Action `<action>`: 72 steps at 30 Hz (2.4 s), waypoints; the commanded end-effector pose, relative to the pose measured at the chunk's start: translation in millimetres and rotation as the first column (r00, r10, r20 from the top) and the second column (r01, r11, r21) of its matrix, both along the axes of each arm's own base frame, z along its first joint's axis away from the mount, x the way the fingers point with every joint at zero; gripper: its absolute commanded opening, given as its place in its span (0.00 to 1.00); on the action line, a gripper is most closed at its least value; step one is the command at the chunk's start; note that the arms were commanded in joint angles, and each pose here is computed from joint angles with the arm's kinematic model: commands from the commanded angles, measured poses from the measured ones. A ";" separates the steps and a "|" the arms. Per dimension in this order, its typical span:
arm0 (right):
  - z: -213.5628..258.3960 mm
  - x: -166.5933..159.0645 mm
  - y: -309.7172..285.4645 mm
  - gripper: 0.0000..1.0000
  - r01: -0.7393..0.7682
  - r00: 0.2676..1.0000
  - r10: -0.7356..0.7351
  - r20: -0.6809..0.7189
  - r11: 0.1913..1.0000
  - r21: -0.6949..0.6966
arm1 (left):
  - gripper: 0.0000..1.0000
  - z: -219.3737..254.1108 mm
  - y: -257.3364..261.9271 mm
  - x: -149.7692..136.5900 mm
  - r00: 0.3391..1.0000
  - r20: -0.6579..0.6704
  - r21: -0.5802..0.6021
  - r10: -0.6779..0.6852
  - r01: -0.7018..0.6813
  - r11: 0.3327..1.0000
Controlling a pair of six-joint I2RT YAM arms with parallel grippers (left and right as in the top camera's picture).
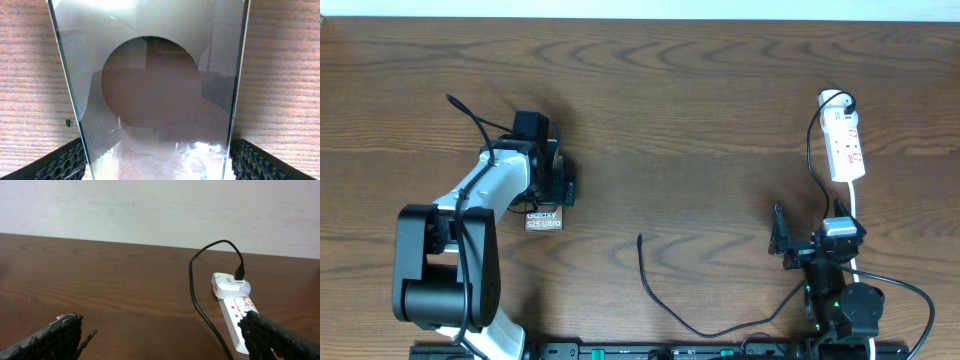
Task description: Plug charger to phone and switch on socket
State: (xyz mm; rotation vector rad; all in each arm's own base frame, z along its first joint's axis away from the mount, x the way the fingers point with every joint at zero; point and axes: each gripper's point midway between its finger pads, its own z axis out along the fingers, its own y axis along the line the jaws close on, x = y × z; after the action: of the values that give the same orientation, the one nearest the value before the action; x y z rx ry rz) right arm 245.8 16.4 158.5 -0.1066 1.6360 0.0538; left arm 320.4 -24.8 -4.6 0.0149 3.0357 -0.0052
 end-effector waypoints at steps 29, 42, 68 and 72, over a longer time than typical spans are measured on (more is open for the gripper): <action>-0.2 -0.3 0.1 0.99 0.001 1.000 -0.001 0.002 1.000 -0.013 | 0.81 -16.5 10.6 -20.2 0.998 -0.071 0.054 -0.001 0.005 0.999; -0.2 -0.3 0.1 0.99 0.001 1.000 -0.001 0.002 1.000 -0.013 | 0.58 -16.5 10.6 -20.3 0.997 -0.071 0.054 -0.001 0.005 0.999; -0.2 -0.3 0.1 0.99 0.001 1.000 -0.001 0.002 1.000 -0.013 | 0.07 22.4 4.7 20.5 0.998 0.061 0.028 0.000 -0.002 1.000; -0.2 -0.3 0.1 0.99 0.001 1.000 -0.001 0.002 1.000 -0.013 | 0.08 42.1 4.0 30.4 0.993 0.121 0.023 0.001 -0.004 1.000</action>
State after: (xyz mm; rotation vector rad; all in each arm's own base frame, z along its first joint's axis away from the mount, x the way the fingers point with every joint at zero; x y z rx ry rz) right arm 245.8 16.4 158.7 -0.1066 1.6357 0.0537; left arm 328.5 -23.7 5.5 0.0179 3.0209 0.0084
